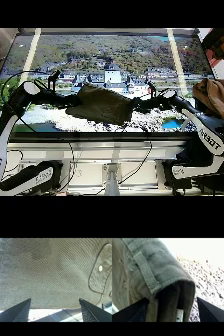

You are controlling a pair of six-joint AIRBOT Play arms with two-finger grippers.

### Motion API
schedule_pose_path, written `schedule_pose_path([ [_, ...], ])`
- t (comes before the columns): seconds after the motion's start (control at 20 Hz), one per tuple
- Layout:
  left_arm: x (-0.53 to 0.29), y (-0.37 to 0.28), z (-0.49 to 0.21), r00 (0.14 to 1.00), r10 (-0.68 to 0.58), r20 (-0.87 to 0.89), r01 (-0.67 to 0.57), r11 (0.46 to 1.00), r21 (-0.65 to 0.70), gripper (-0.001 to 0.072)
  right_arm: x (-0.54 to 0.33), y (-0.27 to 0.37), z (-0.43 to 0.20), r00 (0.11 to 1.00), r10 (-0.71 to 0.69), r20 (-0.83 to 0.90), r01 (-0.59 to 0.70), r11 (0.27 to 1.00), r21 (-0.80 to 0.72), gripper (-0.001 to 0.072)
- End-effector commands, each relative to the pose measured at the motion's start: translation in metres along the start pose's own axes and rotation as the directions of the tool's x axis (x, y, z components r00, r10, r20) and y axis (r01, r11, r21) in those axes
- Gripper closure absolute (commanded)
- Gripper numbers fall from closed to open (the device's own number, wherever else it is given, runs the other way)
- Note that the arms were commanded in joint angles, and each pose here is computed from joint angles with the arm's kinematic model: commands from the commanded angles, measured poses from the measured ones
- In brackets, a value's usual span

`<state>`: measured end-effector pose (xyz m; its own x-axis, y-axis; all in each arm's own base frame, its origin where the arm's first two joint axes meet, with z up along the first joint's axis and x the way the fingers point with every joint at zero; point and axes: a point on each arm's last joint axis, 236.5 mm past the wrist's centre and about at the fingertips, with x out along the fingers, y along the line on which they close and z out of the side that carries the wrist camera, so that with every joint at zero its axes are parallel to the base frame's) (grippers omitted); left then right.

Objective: Fold the clothes and pants, and hang the long-sleeved shirts on hangers.

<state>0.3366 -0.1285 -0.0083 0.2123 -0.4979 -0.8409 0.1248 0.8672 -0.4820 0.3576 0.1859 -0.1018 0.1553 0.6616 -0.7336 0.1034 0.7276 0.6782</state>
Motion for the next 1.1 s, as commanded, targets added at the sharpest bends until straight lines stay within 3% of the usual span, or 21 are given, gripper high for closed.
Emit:
schedule_pose_path([
  [0.0,0.003,0.002,-0.001,1.000,0.000,-0.008,0.000,1.000,-0.004,0.0014,0.002,-0.006,0.005,0.999,-0.030,0.027,0.030,1.000,0.009,0.0039],
  [0.5,0.003,0.001,-0.001,1.000,0.000,-0.010,0.000,1.000,-0.004,0.0014,0.014,0.029,-0.018,0.995,0.082,-0.056,-0.078,0.995,0.058,0.0041],
  [0.8,0.003,0.001,-0.002,1.000,-0.001,-0.011,0.001,1.000,-0.005,0.0014,0.035,0.055,-0.036,0.993,0.092,-0.078,-0.092,0.996,0.012,0.0044],
  [0.95,0.003,0.001,-0.002,1.000,-0.001,-0.011,0.001,1.000,-0.005,0.0014,0.045,0.065,-0.033,0.995,0.088,-0.035,-0.088,0.996,0.001,0.0122],
  [1.0,0.003,0.001,-0.002,1.000,-0.001,-0.011,0.001,1.000,-0.005,0.0014,0.047,0.066,-0.030,0.996,0.083,-0.017,-0.083,0.997,-0.004,0.0197],
  [1.05,0.003,0.001,-0.002,1.000,0.000,-0.011,0.000,1.000,-0.004,0.0014,0.049,0.067,-0.028,0.997,0.079,-0.001,-0.079,0.997,-0.007,0.0336],
])
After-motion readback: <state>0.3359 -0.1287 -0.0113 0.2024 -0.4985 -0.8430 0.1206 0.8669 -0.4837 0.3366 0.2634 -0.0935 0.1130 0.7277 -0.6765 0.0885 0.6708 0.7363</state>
